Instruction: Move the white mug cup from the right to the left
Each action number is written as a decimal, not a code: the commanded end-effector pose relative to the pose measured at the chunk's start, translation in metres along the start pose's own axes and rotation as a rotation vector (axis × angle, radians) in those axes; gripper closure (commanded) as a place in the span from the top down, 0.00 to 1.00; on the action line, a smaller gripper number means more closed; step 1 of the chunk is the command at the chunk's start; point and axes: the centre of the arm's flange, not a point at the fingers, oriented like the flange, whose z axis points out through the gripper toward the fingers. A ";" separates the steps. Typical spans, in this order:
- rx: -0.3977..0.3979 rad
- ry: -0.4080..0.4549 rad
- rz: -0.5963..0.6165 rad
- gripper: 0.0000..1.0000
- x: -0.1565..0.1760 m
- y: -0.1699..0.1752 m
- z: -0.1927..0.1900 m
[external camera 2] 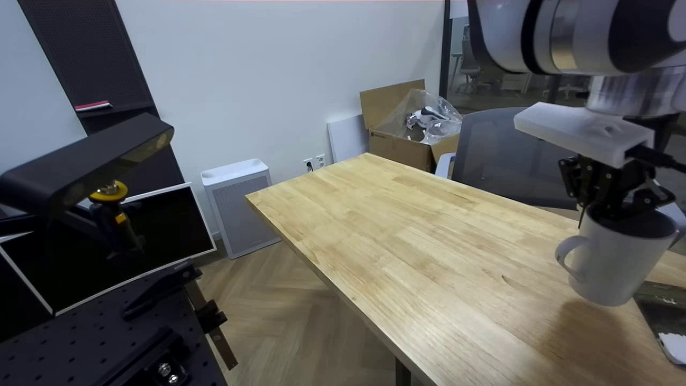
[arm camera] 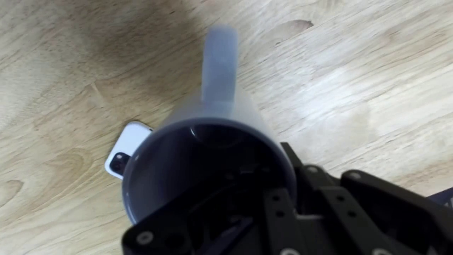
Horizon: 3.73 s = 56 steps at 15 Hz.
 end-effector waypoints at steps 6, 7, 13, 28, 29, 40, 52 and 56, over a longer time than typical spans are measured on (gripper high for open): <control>0.047 -0.010 -0.090 0.02 -0.024 -0.075 -0.027; 0.049 -0.014 -0.101 0.02 -0.028 -0.081 -0.027; 0.049 -0.034 -0.164 0.02 -0.056 -0.110 -0.016; -0.013 -0.052 -0.236 0.02 -0.093 -0.122 0.031; -0.017 -0.050 -0.237 0.02 -0.094 -0.123 0.031; -0.082 0.014 -0.235 0.94 -0.099 -0.129 0.031; -0.157 0.080 -0.184 1.00 -0.093 -0.138 0.001; -0.153 0.098 -0.159 1.00 -0.085 -0.139 -0.020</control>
